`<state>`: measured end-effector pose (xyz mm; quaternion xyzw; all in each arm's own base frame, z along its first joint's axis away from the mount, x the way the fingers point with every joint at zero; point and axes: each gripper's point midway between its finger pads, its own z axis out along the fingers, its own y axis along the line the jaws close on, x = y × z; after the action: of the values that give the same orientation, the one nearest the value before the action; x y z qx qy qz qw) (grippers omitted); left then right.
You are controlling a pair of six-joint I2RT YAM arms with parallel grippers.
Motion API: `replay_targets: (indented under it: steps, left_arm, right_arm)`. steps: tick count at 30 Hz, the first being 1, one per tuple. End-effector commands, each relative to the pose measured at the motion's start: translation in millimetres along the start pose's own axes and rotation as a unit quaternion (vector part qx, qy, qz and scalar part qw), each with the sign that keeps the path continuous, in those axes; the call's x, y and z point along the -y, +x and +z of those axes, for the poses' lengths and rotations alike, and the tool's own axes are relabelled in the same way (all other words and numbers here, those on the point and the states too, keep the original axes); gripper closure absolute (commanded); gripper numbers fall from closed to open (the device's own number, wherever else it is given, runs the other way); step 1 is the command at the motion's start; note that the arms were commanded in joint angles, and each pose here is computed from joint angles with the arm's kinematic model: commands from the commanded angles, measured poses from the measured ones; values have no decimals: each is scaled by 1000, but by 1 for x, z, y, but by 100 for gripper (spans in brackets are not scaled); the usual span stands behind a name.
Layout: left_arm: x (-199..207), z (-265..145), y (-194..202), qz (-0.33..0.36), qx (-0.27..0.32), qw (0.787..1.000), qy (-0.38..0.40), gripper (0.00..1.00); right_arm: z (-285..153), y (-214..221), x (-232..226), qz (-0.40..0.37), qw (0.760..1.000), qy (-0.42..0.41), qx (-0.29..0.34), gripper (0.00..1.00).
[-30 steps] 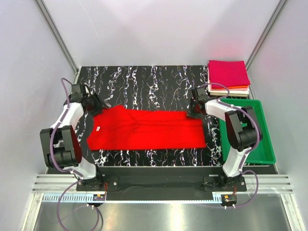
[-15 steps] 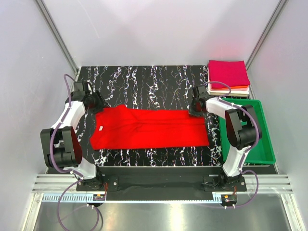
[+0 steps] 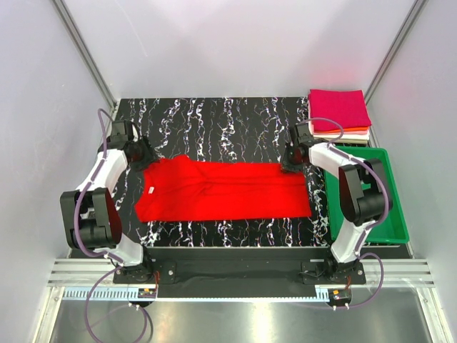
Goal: Fold and stack the t-shirts
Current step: Fold the tshirt
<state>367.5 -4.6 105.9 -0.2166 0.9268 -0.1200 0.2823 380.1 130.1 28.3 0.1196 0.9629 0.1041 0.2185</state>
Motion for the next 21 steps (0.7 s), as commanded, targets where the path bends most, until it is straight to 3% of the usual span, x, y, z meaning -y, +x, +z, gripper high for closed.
replay_targets:
  steps: [1, 10, 14, 21]
  left_arm:
    - [-6, -7, -6, 36, 19, 999, -26, 45]
    - [-13, 34, 8, 43, -49, 997, -38, 43]
    - [-26, 34, 8, 29, -39, 996, -75, 43]
    - [-25, 26, 16, 17, -39, 997, -69, 45]
  right_arm:
    - [-39, -27, -35, -32, 996, -77, 30, 77]
    - [-50, -13, -64, -71, 989, -133, 9, 73]
    - [-50, -5, -72, -74, 987, -143, -1, 72]
    - [-50, 14, -104, -99, 981, -168, -18, 71]
